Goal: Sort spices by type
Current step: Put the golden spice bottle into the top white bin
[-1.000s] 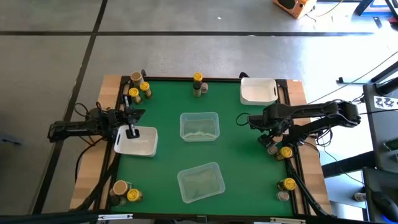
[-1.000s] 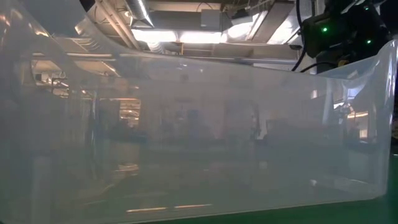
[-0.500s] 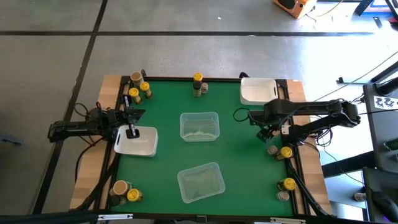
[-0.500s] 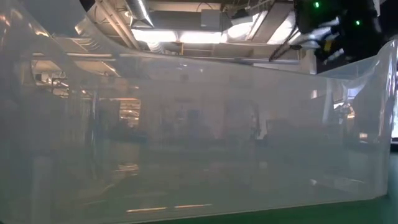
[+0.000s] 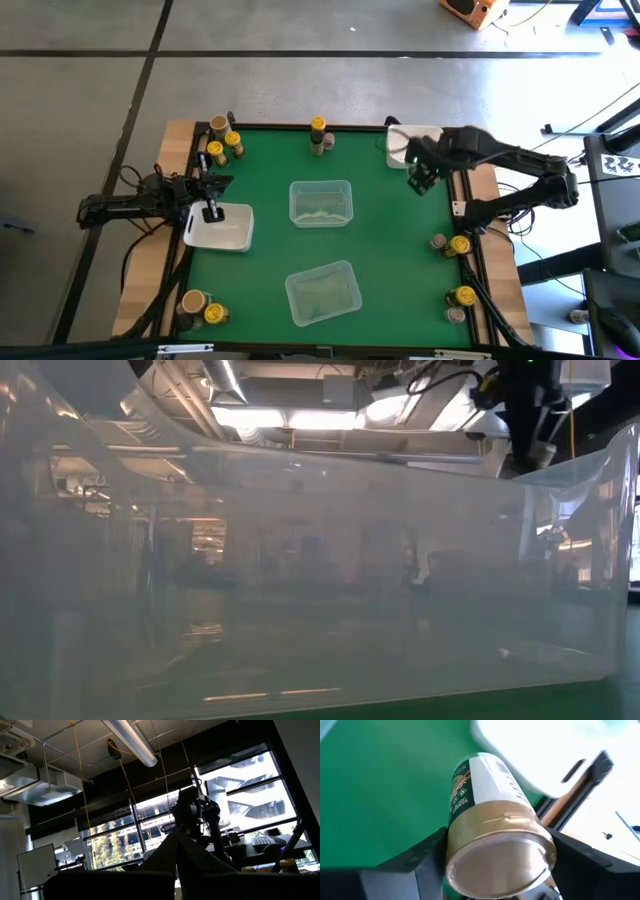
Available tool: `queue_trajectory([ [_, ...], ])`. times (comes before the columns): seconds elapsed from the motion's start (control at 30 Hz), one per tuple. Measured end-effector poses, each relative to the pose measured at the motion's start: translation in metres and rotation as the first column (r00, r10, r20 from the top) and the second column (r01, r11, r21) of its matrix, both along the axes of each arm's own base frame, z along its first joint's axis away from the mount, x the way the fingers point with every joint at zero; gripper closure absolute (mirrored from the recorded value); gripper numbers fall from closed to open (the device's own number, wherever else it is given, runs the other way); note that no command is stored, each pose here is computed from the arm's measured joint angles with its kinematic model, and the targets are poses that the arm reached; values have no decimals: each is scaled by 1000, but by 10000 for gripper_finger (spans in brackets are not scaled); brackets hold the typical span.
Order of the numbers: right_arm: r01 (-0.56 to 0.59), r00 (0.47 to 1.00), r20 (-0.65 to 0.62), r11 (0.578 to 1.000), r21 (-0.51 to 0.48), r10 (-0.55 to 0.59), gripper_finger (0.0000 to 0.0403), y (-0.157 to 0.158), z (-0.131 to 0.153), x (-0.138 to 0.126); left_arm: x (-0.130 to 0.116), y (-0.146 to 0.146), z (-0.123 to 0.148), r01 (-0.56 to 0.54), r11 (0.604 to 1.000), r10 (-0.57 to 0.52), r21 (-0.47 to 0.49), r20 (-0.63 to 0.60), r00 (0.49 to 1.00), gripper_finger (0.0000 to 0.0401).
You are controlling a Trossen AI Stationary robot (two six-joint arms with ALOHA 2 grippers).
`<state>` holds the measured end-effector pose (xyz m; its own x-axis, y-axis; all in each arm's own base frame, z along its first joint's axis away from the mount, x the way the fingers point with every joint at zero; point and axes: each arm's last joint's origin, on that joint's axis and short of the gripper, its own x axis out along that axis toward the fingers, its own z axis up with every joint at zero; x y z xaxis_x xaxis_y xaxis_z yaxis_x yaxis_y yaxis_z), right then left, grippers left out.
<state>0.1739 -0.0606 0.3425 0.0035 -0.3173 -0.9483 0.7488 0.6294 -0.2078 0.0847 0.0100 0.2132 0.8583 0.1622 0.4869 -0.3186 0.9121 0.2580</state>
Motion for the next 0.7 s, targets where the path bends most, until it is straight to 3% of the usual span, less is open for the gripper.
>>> queue_trajectory([
  [0.43, 69, 998, 19, 994, -84, -68, 107, -64, 0, -9, 0, 0, 0, -7, 1000, 7, -3, 1, 1000, 398],
  [0.7, 65, 997, -36, 997, -36, -66, 108, -106, -23, 3, 0, 0, 0, -17, 1000, 17, 14, -3, 1000, 398],
])
